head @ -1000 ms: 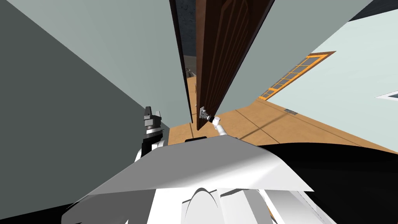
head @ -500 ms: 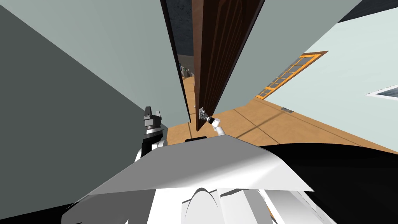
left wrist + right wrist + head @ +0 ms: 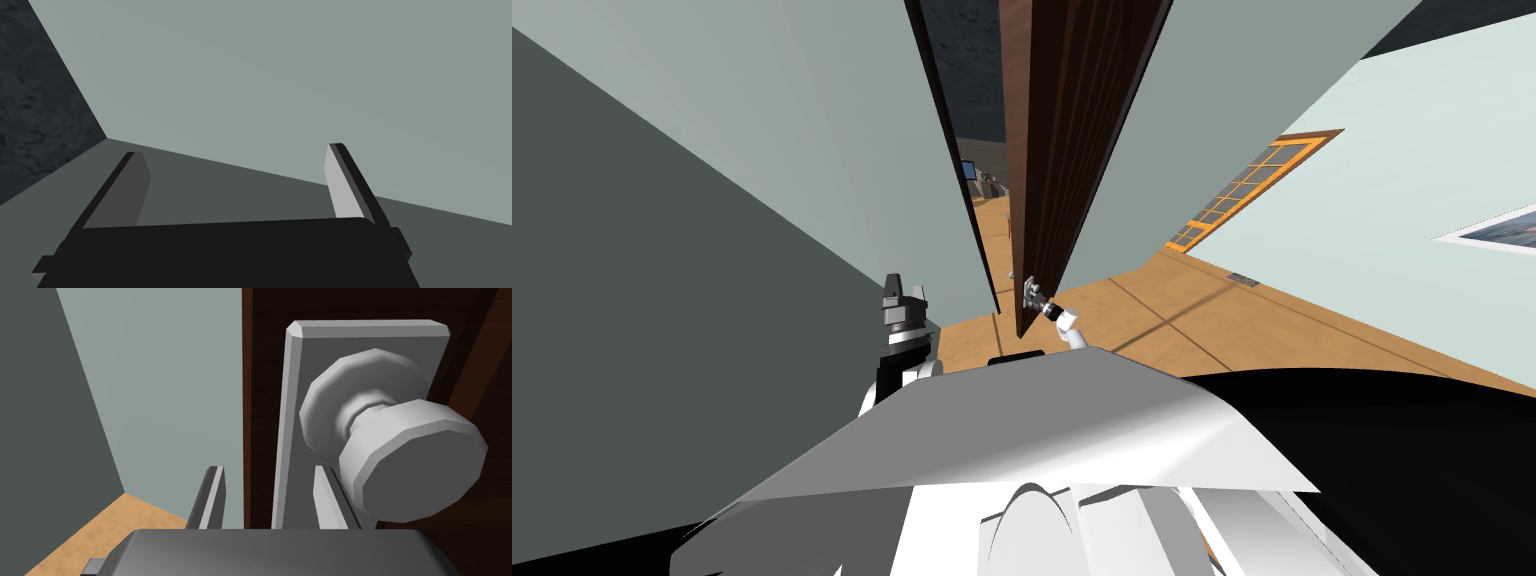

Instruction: Pull the door open

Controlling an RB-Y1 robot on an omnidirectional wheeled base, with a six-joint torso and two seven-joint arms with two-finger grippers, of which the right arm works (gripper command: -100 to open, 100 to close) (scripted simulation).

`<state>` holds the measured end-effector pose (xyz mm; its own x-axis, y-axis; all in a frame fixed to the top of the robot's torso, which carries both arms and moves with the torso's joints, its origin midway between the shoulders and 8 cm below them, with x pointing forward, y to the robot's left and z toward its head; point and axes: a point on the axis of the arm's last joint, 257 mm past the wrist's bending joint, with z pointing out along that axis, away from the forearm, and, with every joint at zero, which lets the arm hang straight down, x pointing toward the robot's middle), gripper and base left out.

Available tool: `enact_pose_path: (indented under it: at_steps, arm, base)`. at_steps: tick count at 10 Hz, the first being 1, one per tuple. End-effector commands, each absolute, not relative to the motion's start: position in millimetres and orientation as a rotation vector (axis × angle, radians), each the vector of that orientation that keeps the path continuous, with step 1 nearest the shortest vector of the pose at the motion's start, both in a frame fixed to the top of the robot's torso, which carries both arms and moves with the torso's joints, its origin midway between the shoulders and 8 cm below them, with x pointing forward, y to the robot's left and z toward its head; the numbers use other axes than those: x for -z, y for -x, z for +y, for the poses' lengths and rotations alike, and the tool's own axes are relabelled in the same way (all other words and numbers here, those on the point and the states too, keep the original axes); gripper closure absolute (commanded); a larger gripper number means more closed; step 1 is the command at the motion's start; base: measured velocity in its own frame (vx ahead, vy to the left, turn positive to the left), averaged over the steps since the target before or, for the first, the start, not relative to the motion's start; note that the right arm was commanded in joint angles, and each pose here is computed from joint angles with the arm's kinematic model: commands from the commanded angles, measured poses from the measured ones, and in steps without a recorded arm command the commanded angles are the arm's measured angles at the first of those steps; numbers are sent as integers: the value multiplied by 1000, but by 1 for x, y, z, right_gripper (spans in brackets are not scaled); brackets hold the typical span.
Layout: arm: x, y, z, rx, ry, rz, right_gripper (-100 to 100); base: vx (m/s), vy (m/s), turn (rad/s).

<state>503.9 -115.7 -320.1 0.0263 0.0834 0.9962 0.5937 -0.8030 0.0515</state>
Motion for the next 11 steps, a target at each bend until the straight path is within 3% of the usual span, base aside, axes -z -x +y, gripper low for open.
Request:
enact_pose_path:
  at_steps: [1, 4, 5, 11]
  arm:
    - [302, -512, -121, 1872, 1905, -672, -100]
    - [297, -509, -118, 1869, 1874, -607, -100]
    - [315, -498, -111, 1824, 1901, -616, -100]
    - [301, -530, -136, 1797, 1933, -607, -100]
  base:
    - [-23, -43, -3]
    - [-12, -25, -11]
    - [-16, -3, 34]
    - [-5, -14, 33]
